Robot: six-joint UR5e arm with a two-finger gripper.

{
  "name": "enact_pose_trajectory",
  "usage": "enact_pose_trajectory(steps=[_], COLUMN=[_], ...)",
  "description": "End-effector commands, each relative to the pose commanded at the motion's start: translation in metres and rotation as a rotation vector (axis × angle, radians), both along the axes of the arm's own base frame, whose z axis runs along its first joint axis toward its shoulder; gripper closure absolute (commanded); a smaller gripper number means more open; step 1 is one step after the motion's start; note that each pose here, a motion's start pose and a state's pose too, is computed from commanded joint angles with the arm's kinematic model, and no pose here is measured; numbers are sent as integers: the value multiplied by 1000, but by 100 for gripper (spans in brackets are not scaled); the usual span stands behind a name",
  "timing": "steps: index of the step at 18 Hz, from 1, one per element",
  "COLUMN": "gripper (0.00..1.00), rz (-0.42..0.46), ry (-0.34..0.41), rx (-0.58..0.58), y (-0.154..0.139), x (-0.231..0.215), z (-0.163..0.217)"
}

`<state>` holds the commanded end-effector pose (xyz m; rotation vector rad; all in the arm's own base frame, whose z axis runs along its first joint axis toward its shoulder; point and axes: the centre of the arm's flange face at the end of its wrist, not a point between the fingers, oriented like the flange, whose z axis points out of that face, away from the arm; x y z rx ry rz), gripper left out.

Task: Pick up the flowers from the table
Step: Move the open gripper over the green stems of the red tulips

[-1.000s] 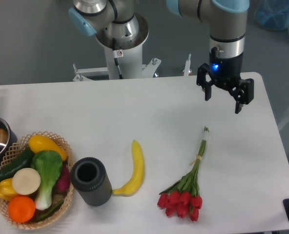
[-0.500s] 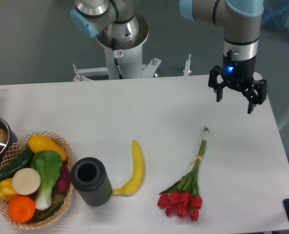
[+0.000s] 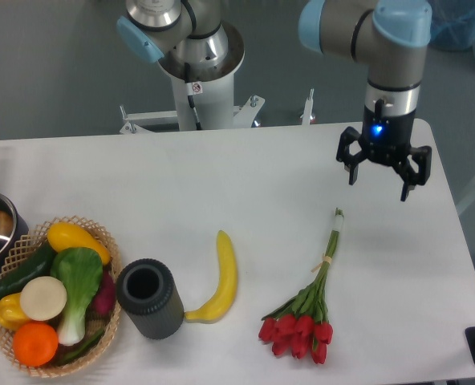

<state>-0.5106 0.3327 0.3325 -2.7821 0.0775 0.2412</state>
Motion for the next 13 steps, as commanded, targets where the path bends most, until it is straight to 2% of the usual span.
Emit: enact_pose_trajectory(steps=[7,13], gripper=[0,0], rz=[-18,-1], ry=[-105,-130], rx=[-28,-29], y=[38,70], x=[2,-7], z=[-62,-92])
